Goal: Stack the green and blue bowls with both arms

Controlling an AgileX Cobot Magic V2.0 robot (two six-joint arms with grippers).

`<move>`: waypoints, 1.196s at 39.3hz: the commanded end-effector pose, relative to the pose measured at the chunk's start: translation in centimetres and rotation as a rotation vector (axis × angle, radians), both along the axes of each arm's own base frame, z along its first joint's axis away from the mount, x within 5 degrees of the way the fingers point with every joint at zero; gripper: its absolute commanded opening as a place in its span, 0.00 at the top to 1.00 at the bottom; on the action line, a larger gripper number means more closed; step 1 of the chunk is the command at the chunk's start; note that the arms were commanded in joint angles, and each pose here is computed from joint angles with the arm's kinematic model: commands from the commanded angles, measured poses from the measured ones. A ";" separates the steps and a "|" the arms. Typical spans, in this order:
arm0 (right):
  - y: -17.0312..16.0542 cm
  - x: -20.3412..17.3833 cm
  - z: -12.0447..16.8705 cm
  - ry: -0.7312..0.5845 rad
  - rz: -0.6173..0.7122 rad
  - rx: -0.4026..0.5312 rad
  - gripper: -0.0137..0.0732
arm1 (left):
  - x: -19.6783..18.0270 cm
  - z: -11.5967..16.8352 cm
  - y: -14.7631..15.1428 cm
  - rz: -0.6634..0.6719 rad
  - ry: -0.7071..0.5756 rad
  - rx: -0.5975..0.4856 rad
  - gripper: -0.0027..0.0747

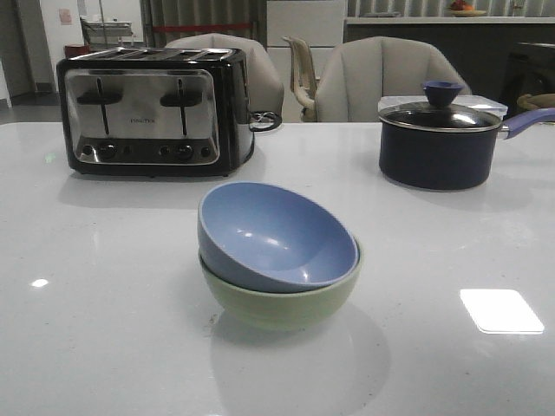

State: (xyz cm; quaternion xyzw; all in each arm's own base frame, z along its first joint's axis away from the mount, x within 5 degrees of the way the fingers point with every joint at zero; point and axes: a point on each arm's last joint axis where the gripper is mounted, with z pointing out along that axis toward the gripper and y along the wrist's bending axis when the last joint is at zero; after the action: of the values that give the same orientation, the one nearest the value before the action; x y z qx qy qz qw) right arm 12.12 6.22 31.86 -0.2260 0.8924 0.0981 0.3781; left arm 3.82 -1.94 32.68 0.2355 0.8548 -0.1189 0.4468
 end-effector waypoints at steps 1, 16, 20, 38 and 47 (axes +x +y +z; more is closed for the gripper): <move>0.0 0.3 1.2 -0.080 -0.002 0.028 0.74 | 0.3 1.2 -0.2 -0.001 -0.074 -0.051 0.66; 0.1 0.3 1.3 -0.081 -0.002 0.029 0.80 | 0.3 1.2 -0.2 0.000 -0.074 -0.051 0.84; 0.1 0.3 1.3 -0.081 -0.002 0.029 0.80 | 0.3 1.2 -0.2 0.000 -0.074 -0.051 0.84; 0.1 0.3 1.3 -0.081 -0.002 0.029 0.80 | -0.4 -0.8 1.0 0.114 -0.197 -0.070 0.84; 0.1 0.3 1.3 -0.081 -0.002 0.029 0.80 | -1.0 -3.6 1.5 0.262 -0.419 -0.193 0.84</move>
State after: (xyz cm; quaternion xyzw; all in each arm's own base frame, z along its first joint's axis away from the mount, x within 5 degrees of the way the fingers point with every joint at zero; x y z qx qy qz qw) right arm 12.11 6.22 31.85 -0.2260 0.8925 0.0981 0.3779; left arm 2.72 -0.31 27.79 0.1274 0.8142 -0.0732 0.5617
